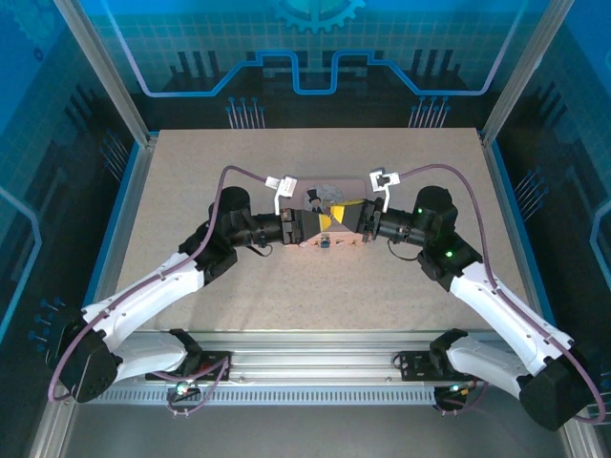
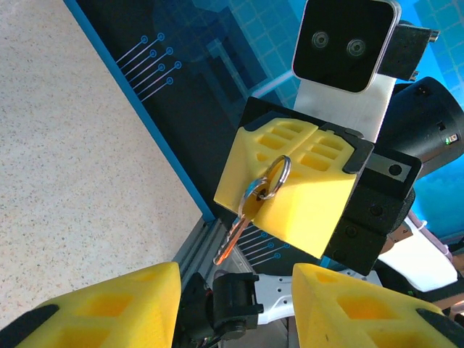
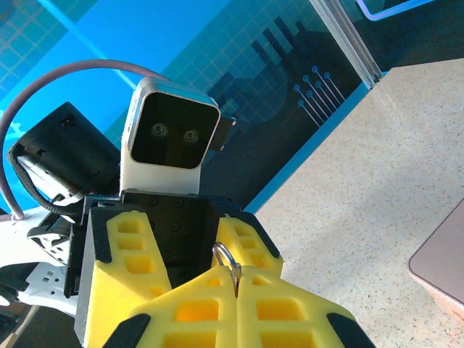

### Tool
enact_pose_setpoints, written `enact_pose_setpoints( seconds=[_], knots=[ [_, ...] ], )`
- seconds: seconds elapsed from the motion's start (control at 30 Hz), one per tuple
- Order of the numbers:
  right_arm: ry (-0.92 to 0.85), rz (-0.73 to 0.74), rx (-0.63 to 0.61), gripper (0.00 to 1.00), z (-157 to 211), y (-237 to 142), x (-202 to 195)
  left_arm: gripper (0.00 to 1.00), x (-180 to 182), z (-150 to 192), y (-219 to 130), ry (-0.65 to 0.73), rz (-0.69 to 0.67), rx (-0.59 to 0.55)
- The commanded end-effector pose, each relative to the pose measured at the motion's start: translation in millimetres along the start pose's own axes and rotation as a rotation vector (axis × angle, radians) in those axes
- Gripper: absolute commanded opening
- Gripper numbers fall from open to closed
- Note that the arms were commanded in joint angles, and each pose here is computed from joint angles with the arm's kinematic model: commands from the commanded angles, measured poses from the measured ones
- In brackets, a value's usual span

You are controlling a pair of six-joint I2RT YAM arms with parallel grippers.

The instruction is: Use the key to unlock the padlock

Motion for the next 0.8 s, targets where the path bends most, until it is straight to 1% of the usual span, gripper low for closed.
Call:
enact_pose_setpoints(
  seconds=[0.0, 0.4, 0.43, 0.5, 0.53, 0.57, 0.67, 0.77],
  knots=[
    [-0.008, -0.041, -0.008, 0.0, -0.9, 1.3, 8.2, 0.46, -13.3, 0.5, 0.8, 0.03, 0.04, 0.014],
    [0.002, -0.064, 0.013, 0.0, 4.5, 6.8, 10.1, 0.46, -18.7, -1.7, 3.8, 0.038, 0.071, 0.012],
    [0.008, -0.064, 0.013, 0.0, 5.2, 7.5, 9.3, 0.44, -20.2, -1.9, 3.4, 0.041, 0.081, 0.008],
    [0.019, -0.06, 0.012, 0.0, 6.8, 7.9, 7.8, 0.36, -21.6, -1.9, 2.9, 0.043, 0.096, 0.004],
    [0.005, -0.065, -0.008, 0.0, 2.4, 7.6, 9.2, 0.32, -22.6, -2.0, 2.7, 0.043, 0.099, 0.003],
    [0.001, -0.061, -0.013, 0.0, 1.6, 6.7, 9.4, 0.3, -23.9, -2.1, 2.4, 0.047, 0.102, 0.004],
    [-0.008, -0.052, -0.022, 0.0, -1.1, 5.2, 9.0, 0.27, -24.8, -1.8, 1.0, 0.049, 0.1, 0.002],
    [-0.009, -0.044, -0.026, 0.0, -1.5, 3.9, 7.9, 0.19, -24.9, -0.8, 0.0, 0.054, 0.093, 0.005]
  ],
)
Point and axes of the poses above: each hand's point on the last joint's axis, 136 mm out from that joint toward the fingers, its own y axis out along the fingers, its own x axis along the line the jaws close on, z = x × y, the point moved 1 cm from there along -y, back along the fingers, and after that the axes turned 15 degrees about -y, right-handed, at the moved point
